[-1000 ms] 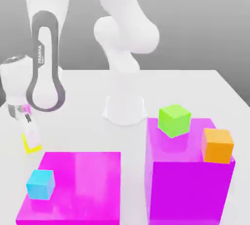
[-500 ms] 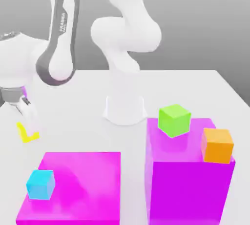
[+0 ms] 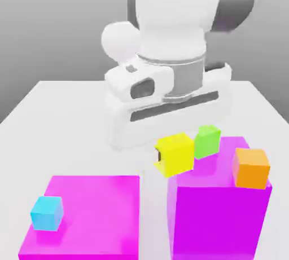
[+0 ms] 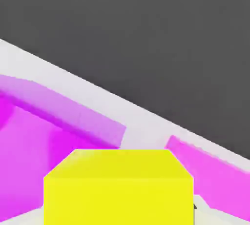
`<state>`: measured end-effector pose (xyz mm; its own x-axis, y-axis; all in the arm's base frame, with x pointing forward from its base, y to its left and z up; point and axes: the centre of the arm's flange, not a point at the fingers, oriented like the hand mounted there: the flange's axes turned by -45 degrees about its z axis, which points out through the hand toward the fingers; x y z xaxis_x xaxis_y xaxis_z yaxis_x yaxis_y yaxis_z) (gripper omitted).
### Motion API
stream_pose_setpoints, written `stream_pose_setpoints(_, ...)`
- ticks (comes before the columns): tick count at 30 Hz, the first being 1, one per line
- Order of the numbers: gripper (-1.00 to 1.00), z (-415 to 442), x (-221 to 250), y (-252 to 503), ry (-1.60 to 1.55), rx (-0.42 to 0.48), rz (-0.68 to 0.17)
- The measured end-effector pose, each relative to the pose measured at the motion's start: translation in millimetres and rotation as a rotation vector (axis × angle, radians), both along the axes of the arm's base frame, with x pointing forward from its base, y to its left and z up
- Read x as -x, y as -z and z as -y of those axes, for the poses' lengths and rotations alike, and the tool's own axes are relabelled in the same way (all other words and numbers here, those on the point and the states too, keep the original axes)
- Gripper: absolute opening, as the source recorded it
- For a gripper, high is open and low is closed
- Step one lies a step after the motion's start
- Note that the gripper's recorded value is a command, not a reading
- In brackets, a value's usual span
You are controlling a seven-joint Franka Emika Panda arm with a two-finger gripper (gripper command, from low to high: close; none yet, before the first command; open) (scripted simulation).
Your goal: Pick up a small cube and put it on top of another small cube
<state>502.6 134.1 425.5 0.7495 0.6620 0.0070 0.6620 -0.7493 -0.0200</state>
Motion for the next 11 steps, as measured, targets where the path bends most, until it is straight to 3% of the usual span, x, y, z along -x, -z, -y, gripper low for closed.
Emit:
stream_pose_setpoints(4, -1.0, -42, 8, 9, -0.13, 0.013, 0.006)
stream_pose_setpoints(5, 1.0, -42, 8, 24, -0.132, 0.014, 0.006)
stream_pose_setpoints(11, 1.0, -42, 8, 31, -0.133, 0.017, 0.008)
